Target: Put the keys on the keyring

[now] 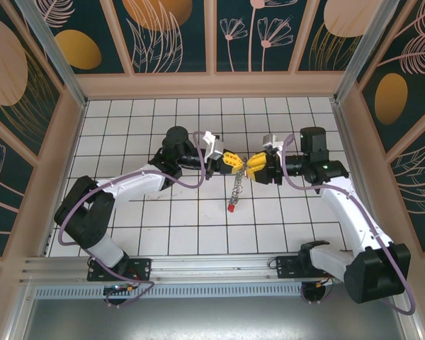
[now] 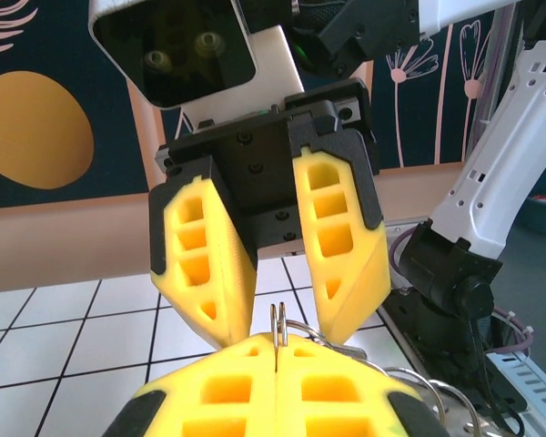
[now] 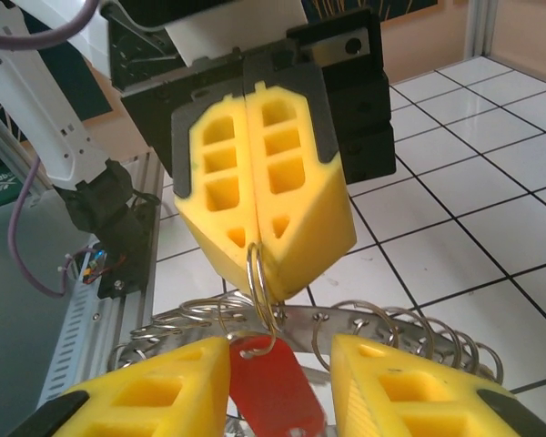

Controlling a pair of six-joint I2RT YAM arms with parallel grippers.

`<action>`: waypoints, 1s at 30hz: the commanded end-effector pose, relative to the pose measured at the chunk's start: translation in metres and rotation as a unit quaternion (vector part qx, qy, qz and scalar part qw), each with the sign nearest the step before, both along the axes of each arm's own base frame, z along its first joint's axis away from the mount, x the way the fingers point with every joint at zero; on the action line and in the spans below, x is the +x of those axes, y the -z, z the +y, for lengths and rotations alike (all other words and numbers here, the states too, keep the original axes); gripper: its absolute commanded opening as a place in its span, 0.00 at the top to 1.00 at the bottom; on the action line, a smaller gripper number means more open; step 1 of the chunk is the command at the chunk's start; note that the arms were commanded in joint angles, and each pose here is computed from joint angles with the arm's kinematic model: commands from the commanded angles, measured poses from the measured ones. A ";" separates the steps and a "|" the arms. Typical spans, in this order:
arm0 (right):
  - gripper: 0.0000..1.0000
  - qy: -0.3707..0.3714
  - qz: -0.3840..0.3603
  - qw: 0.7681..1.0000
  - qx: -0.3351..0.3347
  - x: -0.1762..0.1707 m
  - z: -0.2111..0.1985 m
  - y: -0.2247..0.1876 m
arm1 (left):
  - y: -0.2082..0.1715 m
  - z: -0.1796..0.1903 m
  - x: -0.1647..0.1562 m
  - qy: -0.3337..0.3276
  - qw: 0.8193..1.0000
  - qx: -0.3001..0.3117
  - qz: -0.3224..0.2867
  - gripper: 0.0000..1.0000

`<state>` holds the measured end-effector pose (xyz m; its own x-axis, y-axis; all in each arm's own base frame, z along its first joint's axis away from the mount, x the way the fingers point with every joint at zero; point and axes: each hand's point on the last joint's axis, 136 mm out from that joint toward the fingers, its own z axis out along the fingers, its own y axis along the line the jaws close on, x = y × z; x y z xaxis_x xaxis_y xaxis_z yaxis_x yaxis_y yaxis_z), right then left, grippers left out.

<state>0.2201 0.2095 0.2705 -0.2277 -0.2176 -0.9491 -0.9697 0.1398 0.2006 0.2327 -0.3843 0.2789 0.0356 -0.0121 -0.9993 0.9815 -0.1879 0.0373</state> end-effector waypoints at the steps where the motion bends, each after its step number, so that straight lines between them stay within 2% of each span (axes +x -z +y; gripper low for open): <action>1: 0.65 -0.020 0.000 1.000 0.019 -0.004 -0.001 -0.016 | -0.023 0.004 -0.006 0.012 0.999 -0.025 -0.045 1.00; 4: 0.65 -0.023 0.008 0.999 0.021 -0.004 -0.001 -0.016 | -0.022 0.005 -0.007 0.011 0.999 -0.025 -0.045 1.00; 7: 0.69 -0.031 0.026 0.999 0.023 -0.005 0.001 -0.011 | -0.024 0.004 -0.007 0.009 0.999 -0.027 -0.047 1.00; 14: 0.69 -0.025 0.048 0.998 0.015 -0.004 0.000 0.001 | -0.031 0.004 -0.006 0.006 0.998 -0.038 -0.049 1.00; 18: 0.76 -0.028 0.062 0.997 0.028 -0.003 0.003 0.001 | -0.032 0.002 -0.006 0.010 0.998 -0.041 -0.047 1.00; 28: 0.81 -0.020 0.082 0.996 0.014 0.003 0.008 0.010 | -0.035 -0.001 -0.005 0.007 0.998 -0.048 -0.048 1.00; 30: 0.89 -0.020 0.085 0.996 0.009 0.002 0.010 0.014 | -0.036 -0.001 -0.005 0.004 0.998 -0.051 -0.047 1.00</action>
<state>0.2214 0.2156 0.2636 -0.3663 -0.2016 -0.9084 -0.9304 0.0938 0.3543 0.2354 -0.3848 0.2828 0.0400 -0.0245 -0.9989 0.9842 -0.1718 0.0436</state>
